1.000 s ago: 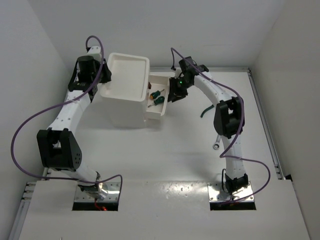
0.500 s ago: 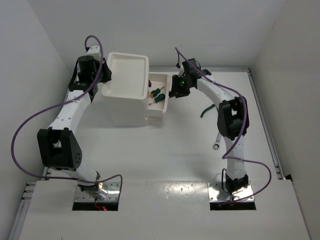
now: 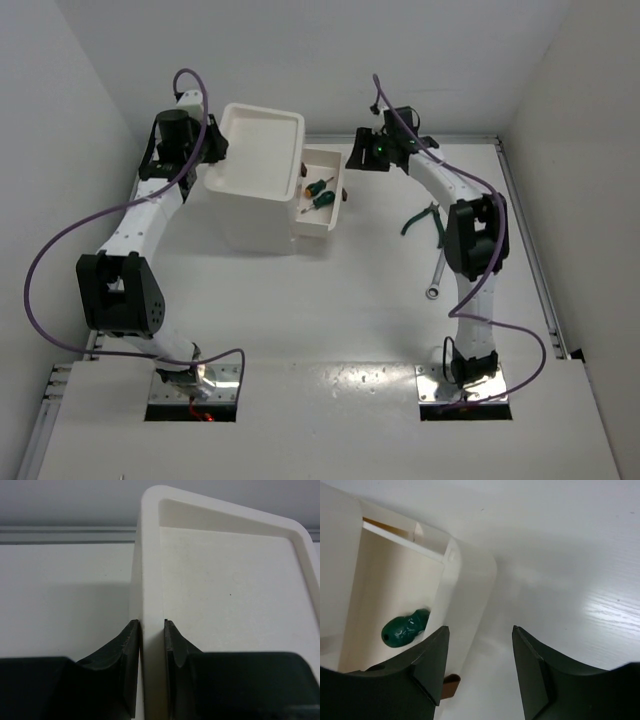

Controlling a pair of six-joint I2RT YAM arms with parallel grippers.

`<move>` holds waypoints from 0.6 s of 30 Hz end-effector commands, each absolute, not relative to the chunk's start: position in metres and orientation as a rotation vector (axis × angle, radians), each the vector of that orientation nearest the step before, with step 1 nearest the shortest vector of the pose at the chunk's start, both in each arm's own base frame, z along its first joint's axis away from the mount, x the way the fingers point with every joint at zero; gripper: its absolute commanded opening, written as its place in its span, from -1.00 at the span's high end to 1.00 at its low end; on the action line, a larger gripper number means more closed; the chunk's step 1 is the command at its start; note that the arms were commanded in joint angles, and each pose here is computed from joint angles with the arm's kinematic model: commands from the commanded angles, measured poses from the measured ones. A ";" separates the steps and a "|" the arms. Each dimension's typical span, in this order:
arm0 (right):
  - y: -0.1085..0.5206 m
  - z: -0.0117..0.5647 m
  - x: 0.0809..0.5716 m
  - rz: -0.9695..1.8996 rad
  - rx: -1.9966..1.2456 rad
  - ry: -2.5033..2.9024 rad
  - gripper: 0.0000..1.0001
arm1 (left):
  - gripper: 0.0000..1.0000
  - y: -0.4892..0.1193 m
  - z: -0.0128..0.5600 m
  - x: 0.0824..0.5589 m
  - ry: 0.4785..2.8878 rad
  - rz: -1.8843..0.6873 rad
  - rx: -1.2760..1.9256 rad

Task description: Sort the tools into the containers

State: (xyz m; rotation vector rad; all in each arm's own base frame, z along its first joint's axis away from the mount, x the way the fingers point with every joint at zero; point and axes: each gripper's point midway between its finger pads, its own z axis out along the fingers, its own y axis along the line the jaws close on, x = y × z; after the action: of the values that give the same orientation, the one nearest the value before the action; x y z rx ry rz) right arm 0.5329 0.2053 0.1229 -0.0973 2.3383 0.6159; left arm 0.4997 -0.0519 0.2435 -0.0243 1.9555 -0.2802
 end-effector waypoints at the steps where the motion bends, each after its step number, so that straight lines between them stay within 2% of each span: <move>1: 0.237 0.140 0.542 0.726 -0.146 2.265 -0.10 | 1.00 -0.101 0.095 0.427 2.468 -0.529 -0.043; 7: 0.269 0.114 0.518 0.838 -0.193 2.338 -0.12 | 1.00 -0.101 0.095 0.427 2.467 -0.525 -0.031; 12: 0.301 0.121 0.511 0.951 -0.246 2.306 -0.12 | 1.00 -0.101 0.091 0.427 2.476 -0.525 -0.033; 18: 0.293 0.119 0.494 0.969 -0.253 2.354 -0.12 | 1.00 -0.100 0.091 0.427 2.476 -0.514 -0.037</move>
State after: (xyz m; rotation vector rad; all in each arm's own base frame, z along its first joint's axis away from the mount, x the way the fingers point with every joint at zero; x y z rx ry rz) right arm 0.5216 0.2408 0.0901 -0.1279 2.4092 0.7356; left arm 0.5001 -0.0520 0.2433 -0.0223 1.9554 -0.2799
